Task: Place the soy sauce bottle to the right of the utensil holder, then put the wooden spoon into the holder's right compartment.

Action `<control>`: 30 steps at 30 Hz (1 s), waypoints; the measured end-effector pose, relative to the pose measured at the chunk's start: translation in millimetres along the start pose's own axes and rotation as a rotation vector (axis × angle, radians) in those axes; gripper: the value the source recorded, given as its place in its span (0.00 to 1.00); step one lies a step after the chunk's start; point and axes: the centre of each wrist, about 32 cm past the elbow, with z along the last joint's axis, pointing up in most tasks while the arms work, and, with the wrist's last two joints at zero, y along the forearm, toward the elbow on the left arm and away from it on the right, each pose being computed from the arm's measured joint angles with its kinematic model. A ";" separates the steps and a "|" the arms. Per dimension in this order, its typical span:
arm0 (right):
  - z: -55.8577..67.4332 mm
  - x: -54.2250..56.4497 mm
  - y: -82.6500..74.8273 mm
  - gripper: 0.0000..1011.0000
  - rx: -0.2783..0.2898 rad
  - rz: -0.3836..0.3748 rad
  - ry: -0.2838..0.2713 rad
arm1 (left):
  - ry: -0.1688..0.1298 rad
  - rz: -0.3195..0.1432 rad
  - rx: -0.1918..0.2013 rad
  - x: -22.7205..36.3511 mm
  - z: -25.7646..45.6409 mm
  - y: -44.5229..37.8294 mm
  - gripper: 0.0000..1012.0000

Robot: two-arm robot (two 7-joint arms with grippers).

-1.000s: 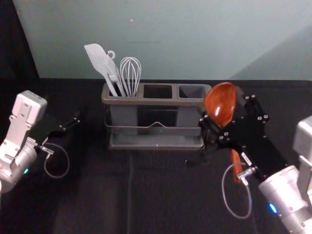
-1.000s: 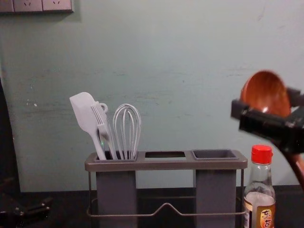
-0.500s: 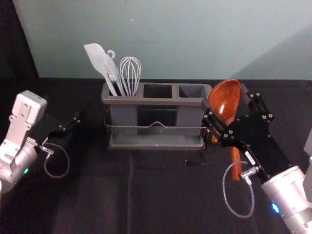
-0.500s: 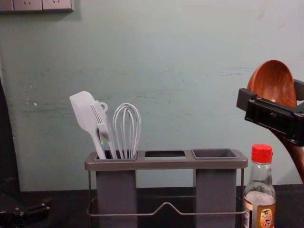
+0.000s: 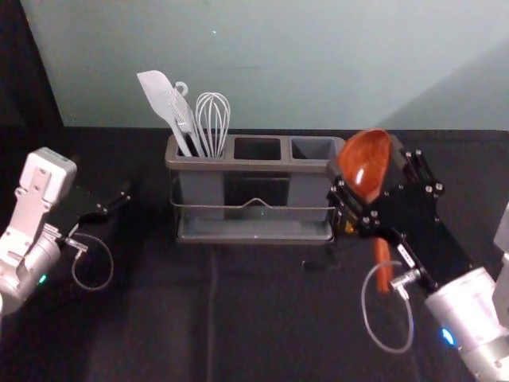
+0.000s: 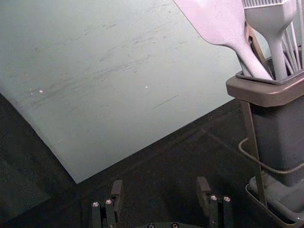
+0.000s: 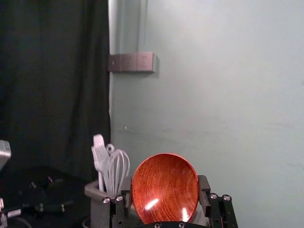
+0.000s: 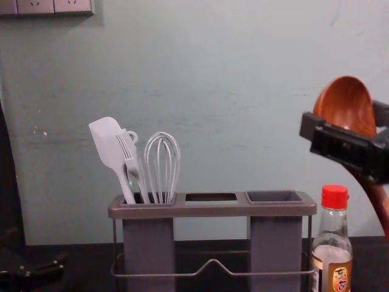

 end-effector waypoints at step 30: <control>13.2 63.6 162.1 0.83 0.276 0.157 0.145 | 0.000 0.000 0.000 0.0 0.0 0.0 0.99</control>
